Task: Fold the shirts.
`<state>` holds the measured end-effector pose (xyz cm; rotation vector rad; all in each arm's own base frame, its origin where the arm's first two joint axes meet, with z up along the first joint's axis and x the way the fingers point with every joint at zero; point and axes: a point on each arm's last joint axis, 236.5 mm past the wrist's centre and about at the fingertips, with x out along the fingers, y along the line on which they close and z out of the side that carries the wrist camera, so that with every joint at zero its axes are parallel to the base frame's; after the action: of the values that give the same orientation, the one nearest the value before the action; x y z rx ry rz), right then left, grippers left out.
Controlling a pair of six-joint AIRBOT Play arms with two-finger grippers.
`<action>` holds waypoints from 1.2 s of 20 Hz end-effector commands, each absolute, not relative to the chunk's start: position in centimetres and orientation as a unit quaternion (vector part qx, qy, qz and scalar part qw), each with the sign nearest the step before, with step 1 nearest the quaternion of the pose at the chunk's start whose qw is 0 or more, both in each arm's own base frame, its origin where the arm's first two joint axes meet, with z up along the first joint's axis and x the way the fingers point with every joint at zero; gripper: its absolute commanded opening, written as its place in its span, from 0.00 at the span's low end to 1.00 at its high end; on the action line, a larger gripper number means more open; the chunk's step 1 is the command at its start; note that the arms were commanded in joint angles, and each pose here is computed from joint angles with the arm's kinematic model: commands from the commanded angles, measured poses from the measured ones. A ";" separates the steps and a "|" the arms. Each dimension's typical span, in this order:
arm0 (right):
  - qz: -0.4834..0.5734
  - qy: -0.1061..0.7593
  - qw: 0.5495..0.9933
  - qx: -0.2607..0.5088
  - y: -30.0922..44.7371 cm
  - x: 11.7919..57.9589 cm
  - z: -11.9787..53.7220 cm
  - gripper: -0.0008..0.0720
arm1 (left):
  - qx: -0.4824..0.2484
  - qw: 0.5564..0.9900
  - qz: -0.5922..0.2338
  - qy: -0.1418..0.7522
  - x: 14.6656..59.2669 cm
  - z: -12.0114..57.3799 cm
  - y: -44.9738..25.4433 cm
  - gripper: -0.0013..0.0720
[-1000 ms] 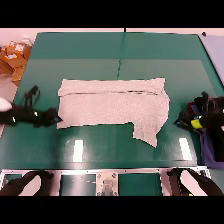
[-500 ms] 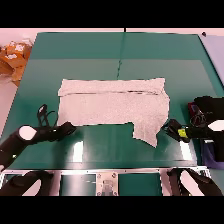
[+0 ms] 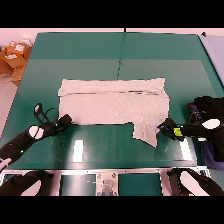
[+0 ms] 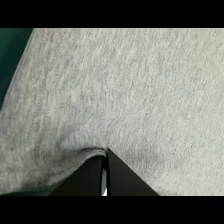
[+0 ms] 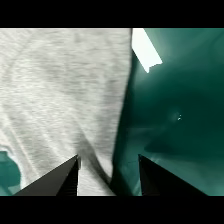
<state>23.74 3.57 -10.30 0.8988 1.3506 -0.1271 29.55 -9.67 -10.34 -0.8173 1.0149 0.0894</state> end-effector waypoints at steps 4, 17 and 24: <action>-0.026 0.604 0.684 0.408 4.4 24.9 -11.8 0.32 | -0.385 0.787 0.040 0.481 29.2 -10.5 -10.1 0.04; -0.079 0.715 0.639 0.271 0.5 17.3 -8.5 0.03 | -0.177 0.751 0.019 0.635 23.5 -6.2 -2.8 0.04; 0.057 0.562 0.754 0.336 4.9 27.9 1.8 0.03 | -0.186 0.814 -0.032 0.549 30.1 -1.3 -4.1 0.04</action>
<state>23.57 3.05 -2.30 0.6877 1.3851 0.0023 27.33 -3.77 -3.60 -0.4021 1.2594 -0.0248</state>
